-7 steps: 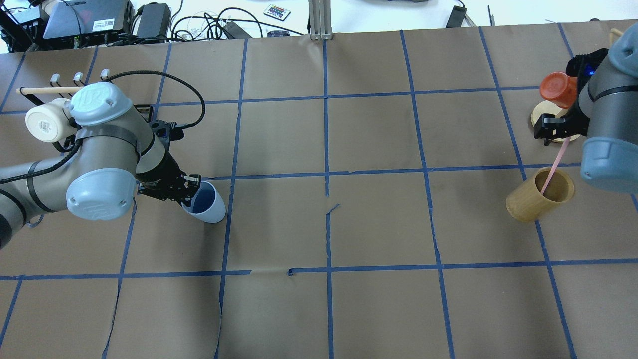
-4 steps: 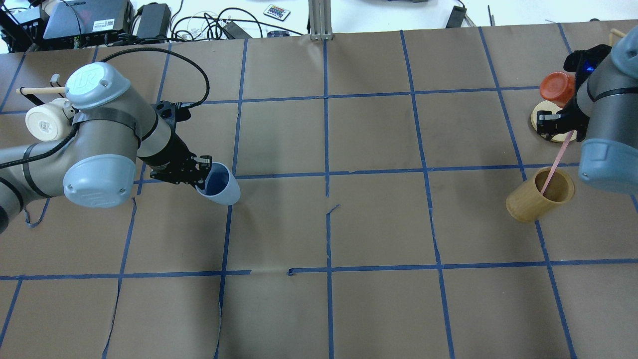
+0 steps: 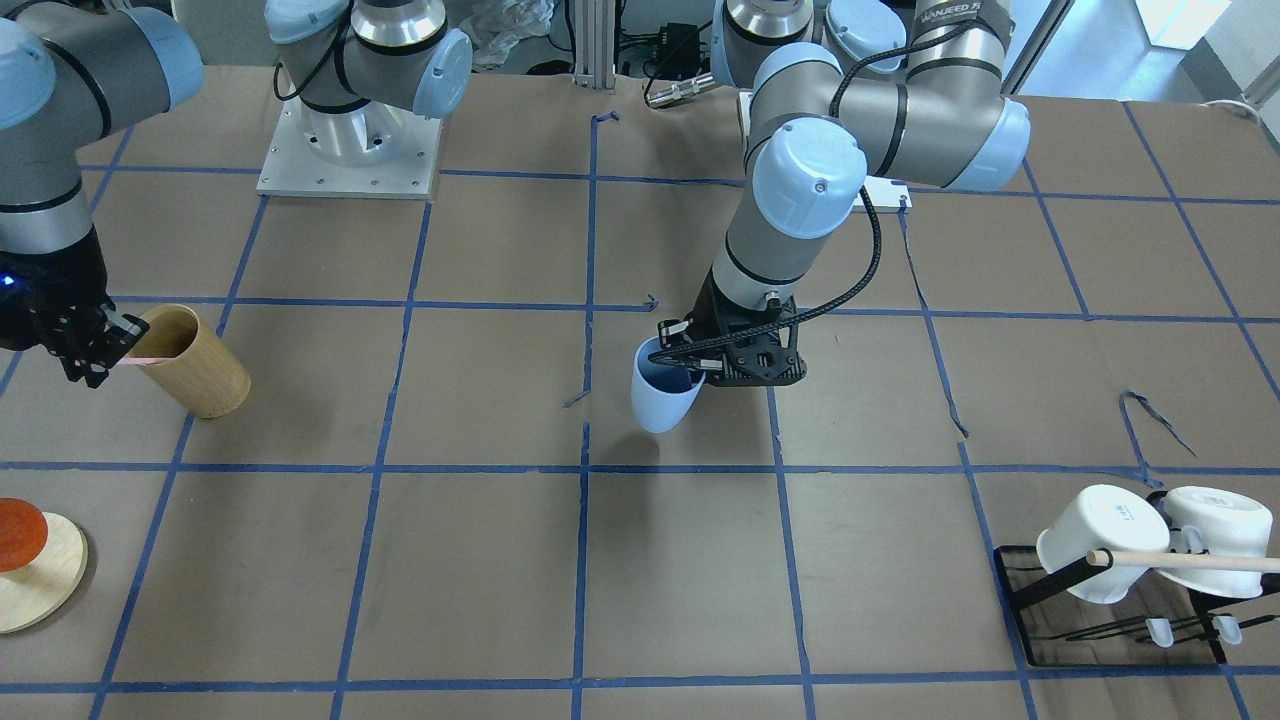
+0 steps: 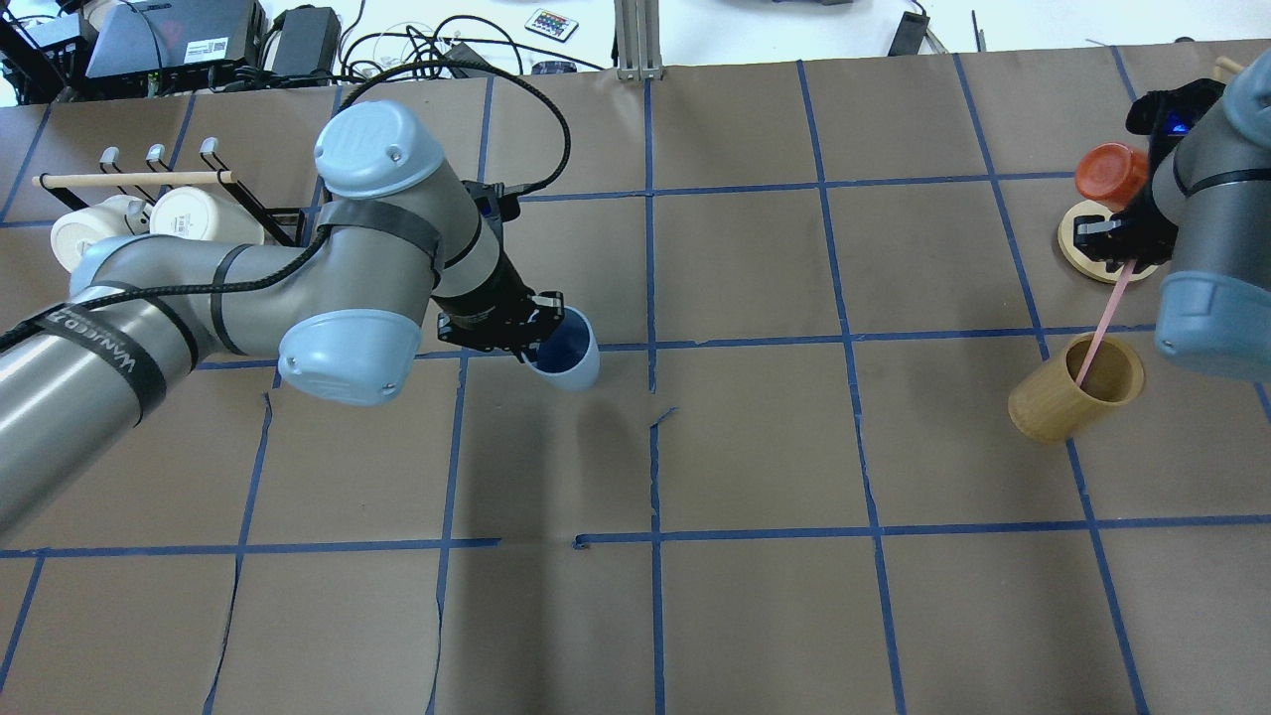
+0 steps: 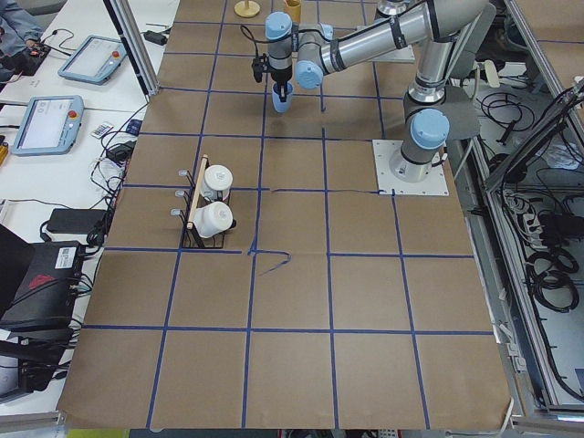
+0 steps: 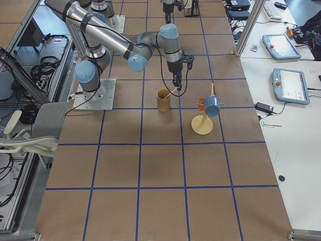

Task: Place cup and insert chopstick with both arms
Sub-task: 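Slide the blue cup centerward with left gripper while right grasps pink chopstick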

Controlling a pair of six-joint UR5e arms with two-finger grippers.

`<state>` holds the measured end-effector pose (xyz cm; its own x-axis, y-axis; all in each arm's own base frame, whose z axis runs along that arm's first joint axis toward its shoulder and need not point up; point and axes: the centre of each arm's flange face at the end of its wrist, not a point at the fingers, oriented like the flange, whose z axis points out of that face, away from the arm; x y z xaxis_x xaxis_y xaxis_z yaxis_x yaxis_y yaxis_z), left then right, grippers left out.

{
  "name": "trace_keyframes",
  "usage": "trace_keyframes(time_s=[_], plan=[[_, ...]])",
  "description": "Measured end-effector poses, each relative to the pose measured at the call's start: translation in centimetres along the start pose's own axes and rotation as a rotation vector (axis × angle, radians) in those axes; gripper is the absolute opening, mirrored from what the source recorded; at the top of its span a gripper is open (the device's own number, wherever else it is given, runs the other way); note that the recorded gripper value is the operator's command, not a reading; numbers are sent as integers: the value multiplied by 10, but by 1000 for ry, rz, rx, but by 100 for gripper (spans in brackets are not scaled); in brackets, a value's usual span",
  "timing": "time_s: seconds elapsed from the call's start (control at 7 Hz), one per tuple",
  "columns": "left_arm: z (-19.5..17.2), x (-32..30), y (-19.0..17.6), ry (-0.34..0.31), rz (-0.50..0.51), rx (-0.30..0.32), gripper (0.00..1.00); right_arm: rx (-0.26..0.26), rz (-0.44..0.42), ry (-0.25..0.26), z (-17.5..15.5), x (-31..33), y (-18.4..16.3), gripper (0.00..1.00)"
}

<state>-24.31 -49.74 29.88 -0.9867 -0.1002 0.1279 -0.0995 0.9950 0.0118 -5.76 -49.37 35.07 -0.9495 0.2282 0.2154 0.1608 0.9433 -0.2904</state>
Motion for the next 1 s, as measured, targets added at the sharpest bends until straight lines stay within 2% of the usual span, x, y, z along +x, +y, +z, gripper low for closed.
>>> trace_keyframes(time_s=[0.29, 0.71, 0.86, 1.0], plan=[[22, 48, 7, -26, 0, -11, 0, -2, -2, 1, -1, 1, -1, 0], [48, 68, 17, -54, 9, -31, 0, 10, -2, 5, -23, 7, -12, 0], [52, 69, 17, -57, 4, -37, 15, 1, -3, 3, -43, 12, -23, 0], [55, 69, 18, -59, -2, -41, 24, -13, -7, -2, -68, 18, -35, 0]])
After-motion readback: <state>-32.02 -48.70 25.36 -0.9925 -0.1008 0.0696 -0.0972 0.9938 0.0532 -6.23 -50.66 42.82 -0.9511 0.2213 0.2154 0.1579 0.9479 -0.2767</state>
